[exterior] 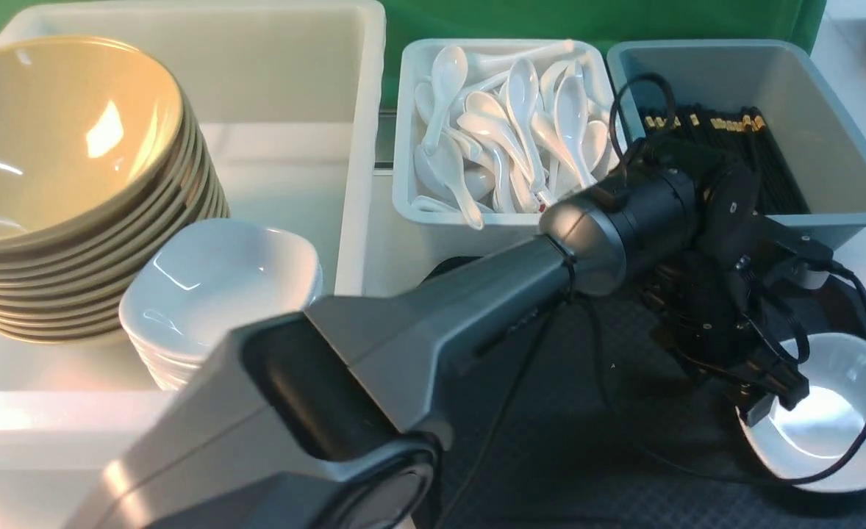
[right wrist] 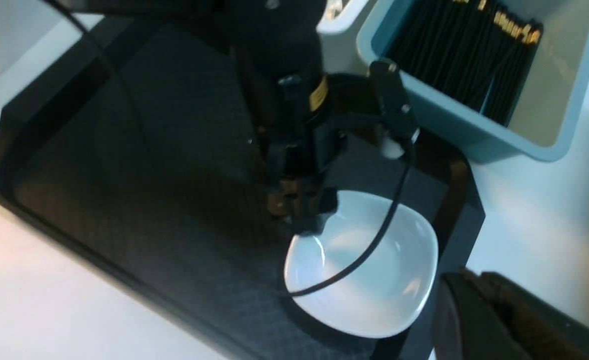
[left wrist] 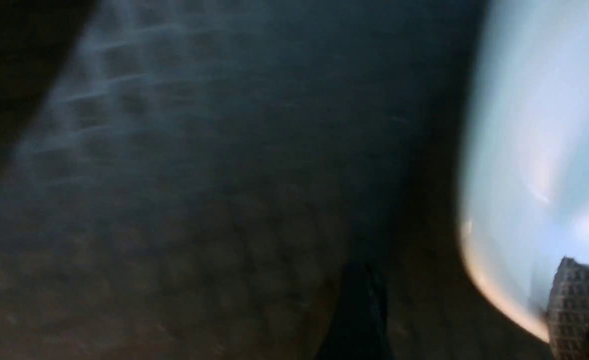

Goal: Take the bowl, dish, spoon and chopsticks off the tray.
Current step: Use the left arm to grab the plate

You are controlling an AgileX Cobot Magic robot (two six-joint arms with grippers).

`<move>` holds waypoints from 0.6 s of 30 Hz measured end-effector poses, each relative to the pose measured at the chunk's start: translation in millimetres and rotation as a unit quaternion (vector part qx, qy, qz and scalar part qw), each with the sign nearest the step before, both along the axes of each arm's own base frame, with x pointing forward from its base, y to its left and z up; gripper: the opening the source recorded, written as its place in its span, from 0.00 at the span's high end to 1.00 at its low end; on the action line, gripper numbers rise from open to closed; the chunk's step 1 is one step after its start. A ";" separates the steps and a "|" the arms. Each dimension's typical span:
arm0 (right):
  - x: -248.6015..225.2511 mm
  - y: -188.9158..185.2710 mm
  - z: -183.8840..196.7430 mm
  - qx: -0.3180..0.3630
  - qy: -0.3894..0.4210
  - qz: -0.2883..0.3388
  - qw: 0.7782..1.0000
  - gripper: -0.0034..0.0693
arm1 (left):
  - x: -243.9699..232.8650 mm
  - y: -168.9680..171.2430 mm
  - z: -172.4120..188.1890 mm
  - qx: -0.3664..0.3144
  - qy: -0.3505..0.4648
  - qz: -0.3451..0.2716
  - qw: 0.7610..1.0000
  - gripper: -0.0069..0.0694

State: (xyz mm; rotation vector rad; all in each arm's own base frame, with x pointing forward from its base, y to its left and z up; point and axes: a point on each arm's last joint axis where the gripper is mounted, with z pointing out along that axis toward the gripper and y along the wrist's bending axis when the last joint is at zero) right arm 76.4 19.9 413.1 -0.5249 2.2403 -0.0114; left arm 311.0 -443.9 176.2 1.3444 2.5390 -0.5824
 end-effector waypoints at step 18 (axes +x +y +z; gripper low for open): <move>2.9 1.5 -13.9 -0.010 0.022 -0.001 1.000 0.89 | -4.9 -18.5 3.2 -0.099 0.039 0.009 0.994 0.40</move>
